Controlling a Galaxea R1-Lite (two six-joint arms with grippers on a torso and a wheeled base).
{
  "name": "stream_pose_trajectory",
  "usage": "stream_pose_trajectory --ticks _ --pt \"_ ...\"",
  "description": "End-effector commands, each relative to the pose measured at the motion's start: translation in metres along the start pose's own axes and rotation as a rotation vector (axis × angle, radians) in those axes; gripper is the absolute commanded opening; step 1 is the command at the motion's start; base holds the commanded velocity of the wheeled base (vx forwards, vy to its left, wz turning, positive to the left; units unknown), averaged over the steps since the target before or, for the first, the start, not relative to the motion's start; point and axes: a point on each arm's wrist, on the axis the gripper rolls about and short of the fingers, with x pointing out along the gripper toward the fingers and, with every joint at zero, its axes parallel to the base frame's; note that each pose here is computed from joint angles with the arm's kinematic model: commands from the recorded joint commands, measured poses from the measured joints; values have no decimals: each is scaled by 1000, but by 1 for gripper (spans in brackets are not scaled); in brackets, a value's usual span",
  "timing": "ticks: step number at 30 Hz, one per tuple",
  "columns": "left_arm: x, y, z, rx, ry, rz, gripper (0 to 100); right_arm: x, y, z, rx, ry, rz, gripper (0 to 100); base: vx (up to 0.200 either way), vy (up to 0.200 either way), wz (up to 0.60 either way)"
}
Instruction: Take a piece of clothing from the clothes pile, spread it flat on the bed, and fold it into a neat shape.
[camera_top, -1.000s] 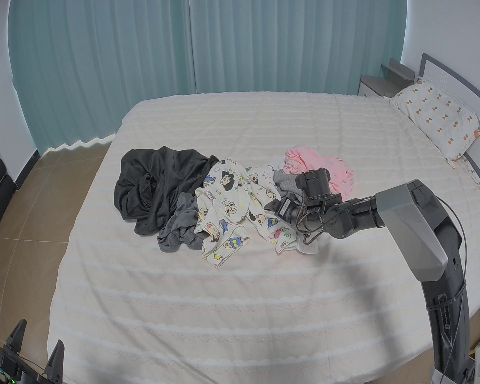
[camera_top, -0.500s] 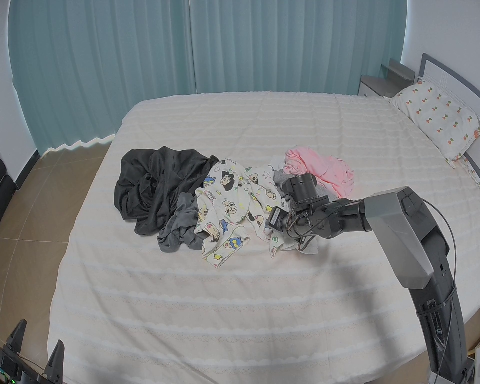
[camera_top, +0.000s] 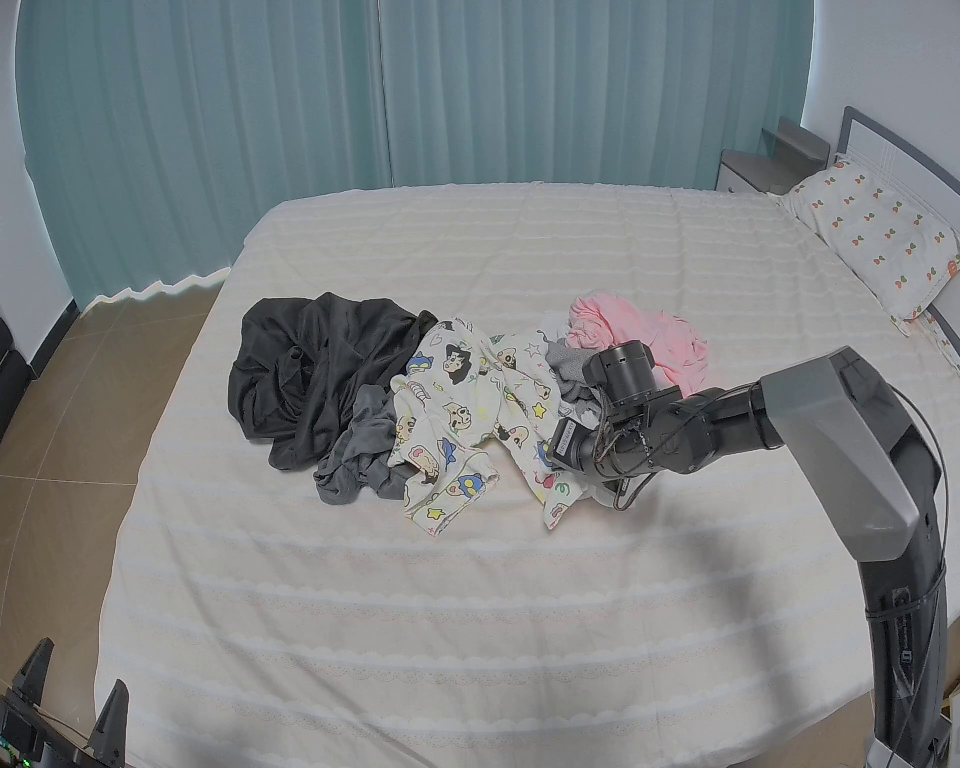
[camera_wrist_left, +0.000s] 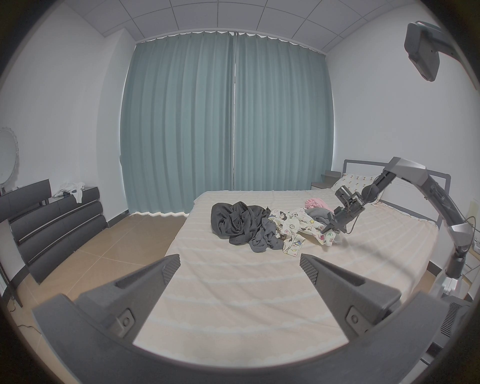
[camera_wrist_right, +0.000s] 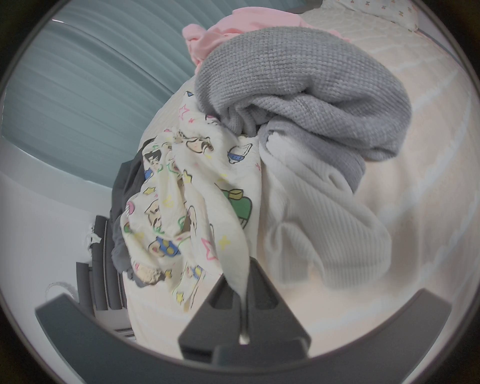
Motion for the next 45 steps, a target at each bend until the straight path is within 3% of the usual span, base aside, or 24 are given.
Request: stream_pose_trajectory --ticks 1,5,6,7,12,20,22,23,25,26,27,29,31,32,33,35,38,43,45 --pt "0 0 -5 0 2 1 100 -87 14 -8 -46 38 242 0 0 0 0" --pt "0 0 -5 3 1 1 100 -122 13 -19 -111 20 391 0 0 0 0" --pt "0 0 -5 3 2 1 100 -123 12 -19 -114 18 394 0 0 0 0" --pt "0 0 -5 5 2 1 100 -140 11 -27 -159 9 443 0 0 0 0" --pt "0 0 -5 8 1 -1 100 -180 10 -44 -214 -20 526 0 0 0 0" --pt "0 0 -5 15 -1 -1 100 -276 28 -50 -290 -167 726 0 0 0 0" --pt "0 0 -5 12 -4 1 100 -306 38 -53 -326 -211 810 0 0 0 0" --pt "-3 0 9 -18 -59 1 100 -318 43 -53 -345 -230 844 0 0 0 0" --pt "-16 -1 58 -134 -213 -18 100 -330 50 -52 -363 -247 875 0 0 0 0" --pt "-20 -1 86 -197 -250 -36 100 -336 54 -50 -373 -254 888 0 0 0 0" --pt "-19 -2 99 -207 -242 -42 100 -340 57 -48 -379 -255 893 0 0 0 0" --pt "-5 -2 119 -135 -163 -65 100 -352 70 -43 -403 -266 922 0 0 0 0" --pt "5 -3 122 -78 -112 -133 100 -357 77 -41 -409 -272 943 0 0 0 0" --pt "16 -5 124 -44 -55 -244 100 -362 84 -39 -415 -281 966 0 0 0 0" --pt "19 -5 125 -39 -42 -266 100 -362 86 -38 -417 -282 971 0 0 0 0" --pt "47 -9 130 -25 65 -403 100 -362 98 -38 -428 -277 1003 0 0 0 0" --pt "83 -15 133 -45 170 -508 100 -364 109 -39 -436 -271 1034 0 0 0 0" --pt "135 -43 110 -53 431 -708 100 -365 123 -46 -451 -245 1071 0 0 0 0" --pt "150 -55 110 -53 430 -754 100 -364 123 -49 -455 -235 1066 0 0 0 0"
